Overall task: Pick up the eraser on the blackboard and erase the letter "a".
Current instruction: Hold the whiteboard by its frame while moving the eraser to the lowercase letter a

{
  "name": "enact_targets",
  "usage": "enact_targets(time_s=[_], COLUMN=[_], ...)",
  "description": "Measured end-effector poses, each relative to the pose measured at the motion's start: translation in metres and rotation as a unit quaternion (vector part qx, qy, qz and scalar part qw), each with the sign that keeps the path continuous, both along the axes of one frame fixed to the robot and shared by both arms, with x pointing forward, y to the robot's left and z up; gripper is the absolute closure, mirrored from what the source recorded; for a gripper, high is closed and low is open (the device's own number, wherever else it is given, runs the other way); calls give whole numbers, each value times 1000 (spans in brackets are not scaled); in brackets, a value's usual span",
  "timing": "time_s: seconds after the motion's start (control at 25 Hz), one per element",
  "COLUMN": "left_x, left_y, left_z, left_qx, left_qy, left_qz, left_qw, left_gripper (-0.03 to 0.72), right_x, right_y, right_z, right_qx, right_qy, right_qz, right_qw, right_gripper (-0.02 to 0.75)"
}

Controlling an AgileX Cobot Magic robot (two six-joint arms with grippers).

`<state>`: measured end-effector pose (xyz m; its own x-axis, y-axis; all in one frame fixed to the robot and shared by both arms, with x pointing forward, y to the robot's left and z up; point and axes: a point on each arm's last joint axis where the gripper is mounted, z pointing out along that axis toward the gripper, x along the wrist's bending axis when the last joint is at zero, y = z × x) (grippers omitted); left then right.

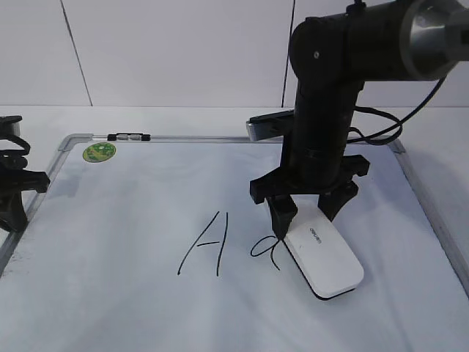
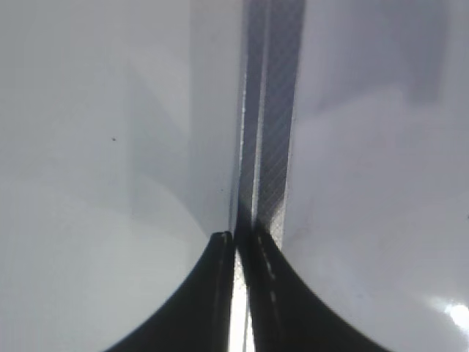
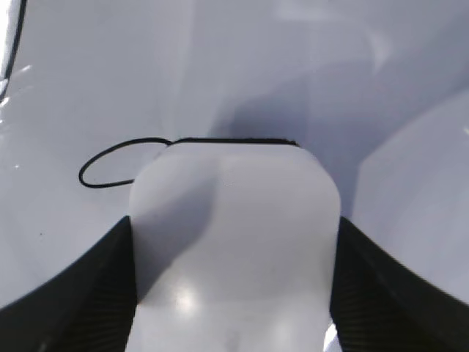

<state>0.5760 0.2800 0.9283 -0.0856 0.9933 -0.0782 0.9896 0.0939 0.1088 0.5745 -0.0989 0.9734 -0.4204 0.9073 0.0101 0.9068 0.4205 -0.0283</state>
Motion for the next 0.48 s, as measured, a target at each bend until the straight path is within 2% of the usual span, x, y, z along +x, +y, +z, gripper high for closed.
enact_targets(time_s=[0.32,0.48], left_x=[0,0], left_y=[0,0], left_z=[0,0], left_qx=[0,0], left_qy=[0,0], left_qz=[0,0], left_qw=[1000,1000], left_gripper=[655,655], right_x=[11,15], right_y=[7,11], right_z=[-3,-16], right_qx=[8,5], right_qy=[-4,9], right_qz=[-2,-5], right_qw=[1000,1000], right_gripper=[208,208])
